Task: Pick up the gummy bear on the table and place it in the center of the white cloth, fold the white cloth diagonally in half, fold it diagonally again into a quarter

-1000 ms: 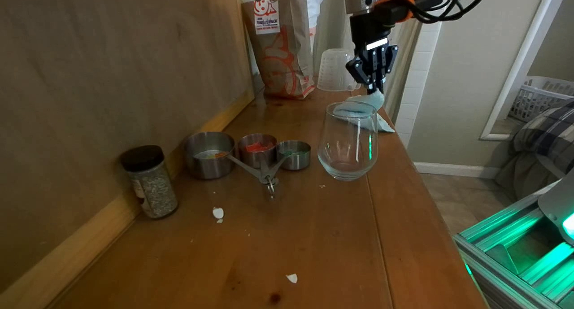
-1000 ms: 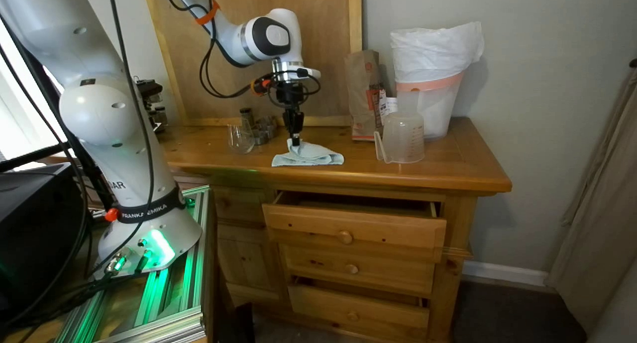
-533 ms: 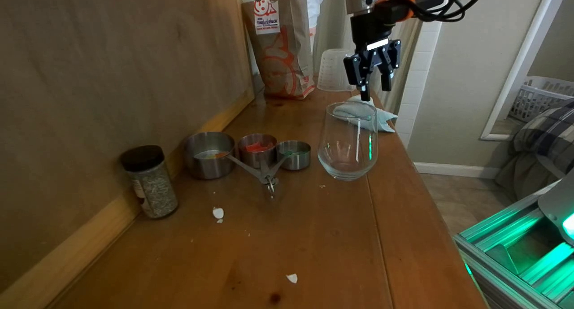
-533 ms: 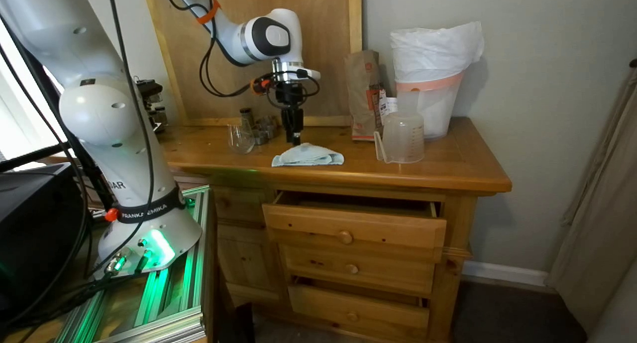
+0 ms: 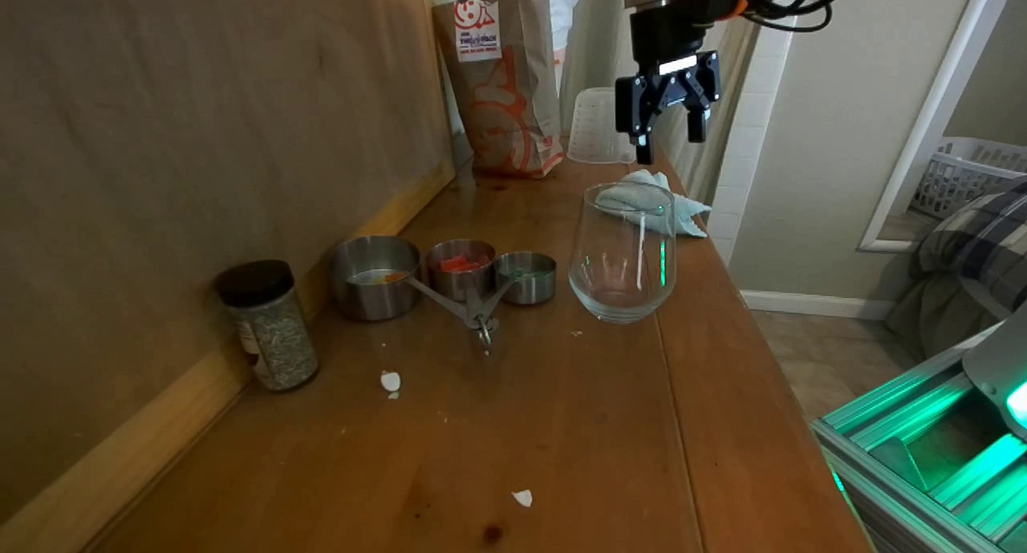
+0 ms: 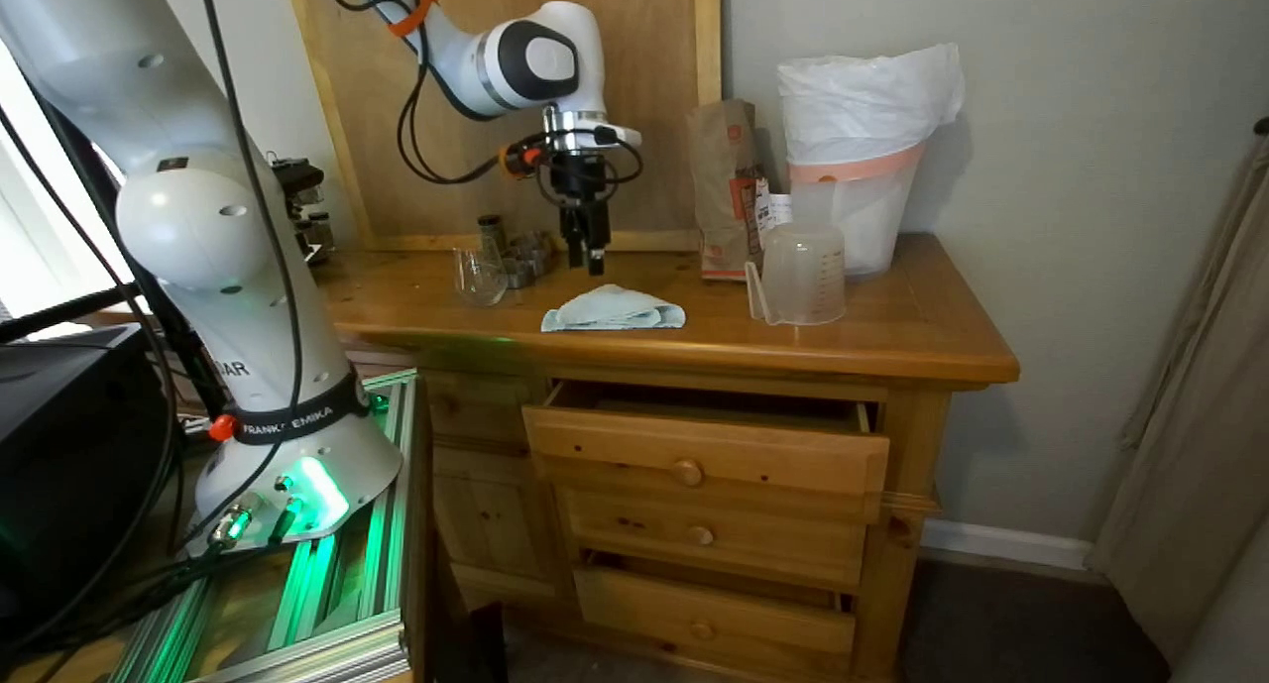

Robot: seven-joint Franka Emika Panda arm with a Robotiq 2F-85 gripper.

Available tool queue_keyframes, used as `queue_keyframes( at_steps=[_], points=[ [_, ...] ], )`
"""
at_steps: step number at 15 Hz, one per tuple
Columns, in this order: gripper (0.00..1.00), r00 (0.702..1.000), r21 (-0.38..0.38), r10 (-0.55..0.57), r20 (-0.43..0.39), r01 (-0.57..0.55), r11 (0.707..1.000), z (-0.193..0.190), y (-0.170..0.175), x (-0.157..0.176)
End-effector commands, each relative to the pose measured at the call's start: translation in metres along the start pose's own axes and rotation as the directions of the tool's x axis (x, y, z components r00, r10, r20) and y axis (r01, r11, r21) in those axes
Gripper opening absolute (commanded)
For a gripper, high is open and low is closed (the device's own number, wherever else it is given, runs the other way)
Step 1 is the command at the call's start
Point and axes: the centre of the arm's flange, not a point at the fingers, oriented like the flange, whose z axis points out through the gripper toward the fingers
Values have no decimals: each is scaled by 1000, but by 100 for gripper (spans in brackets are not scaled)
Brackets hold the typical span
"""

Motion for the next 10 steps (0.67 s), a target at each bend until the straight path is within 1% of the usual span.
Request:
queue_keyframes(
  at_steps=[1,4,5,10],
  points=[
    [100,998,59,-40,-55,44,997,-41,18,-6],
    [100,997,127,-14,-76,24,992,-80,25,-11],
    [100,996,137,-5,-84,16,990,-92,27,-12],
    [100,988,126,13,-157,7,992,-149,33,-23]
  ],
)
